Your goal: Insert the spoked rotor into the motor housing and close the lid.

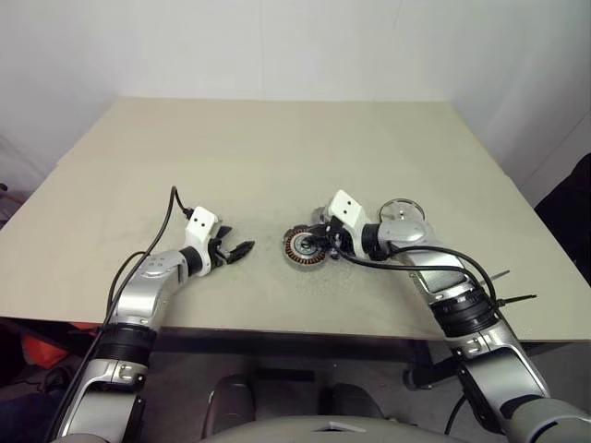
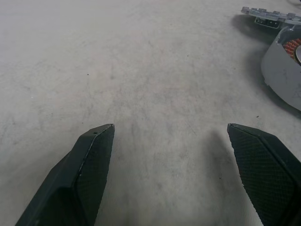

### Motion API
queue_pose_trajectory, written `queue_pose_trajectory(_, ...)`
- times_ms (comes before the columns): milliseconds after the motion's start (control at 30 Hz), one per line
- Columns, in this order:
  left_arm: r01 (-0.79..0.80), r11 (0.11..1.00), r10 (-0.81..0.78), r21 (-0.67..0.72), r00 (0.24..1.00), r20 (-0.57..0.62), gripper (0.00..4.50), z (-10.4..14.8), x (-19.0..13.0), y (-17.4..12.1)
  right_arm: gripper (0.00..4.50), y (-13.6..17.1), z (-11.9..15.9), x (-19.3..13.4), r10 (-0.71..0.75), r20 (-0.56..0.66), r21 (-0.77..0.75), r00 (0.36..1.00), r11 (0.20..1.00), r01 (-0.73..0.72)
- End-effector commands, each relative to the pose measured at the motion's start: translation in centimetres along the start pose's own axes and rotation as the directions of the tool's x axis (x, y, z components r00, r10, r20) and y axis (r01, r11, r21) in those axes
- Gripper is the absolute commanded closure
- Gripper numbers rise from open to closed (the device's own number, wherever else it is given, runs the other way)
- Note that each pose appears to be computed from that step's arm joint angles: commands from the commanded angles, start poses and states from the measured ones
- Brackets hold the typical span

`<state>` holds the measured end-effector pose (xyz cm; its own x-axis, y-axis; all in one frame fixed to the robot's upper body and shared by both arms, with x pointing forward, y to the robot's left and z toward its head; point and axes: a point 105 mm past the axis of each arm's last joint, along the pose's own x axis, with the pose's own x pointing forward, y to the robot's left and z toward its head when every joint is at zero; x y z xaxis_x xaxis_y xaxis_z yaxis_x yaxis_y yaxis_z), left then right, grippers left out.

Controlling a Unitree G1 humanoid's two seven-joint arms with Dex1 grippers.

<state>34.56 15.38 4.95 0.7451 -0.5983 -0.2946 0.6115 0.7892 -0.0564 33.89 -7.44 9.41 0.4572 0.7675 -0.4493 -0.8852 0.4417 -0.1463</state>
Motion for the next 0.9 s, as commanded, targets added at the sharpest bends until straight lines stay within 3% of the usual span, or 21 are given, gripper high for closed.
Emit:
queue_pose_trajectory(33,-0.011,1.0,0.01,0.025,0.999,0.034,0.42,1.0,-0.2,0.3,4.47,-1.1,1.4,-0.2,-0.041,0.042,-0.014,0.998,0.999,0.042)
queue_pose_trajectory(467,-0.024,0.999,0.024,0.021,0.999,0.027,0.42,0.8,-0.3,0.6,4.47,1.5,0.6,0.0,0.071,0.007,-0.022,0.997,0.997,-0.071)
queue_pose_trajectory(900,-0.043,0.999,0.042,0.025,0.999,0.026,0.42,0.8,-0.5,1.1,4.47,0.8,-0.8,1.0,0.02,-0.026,0.047,0.999,0.999,-0.018)
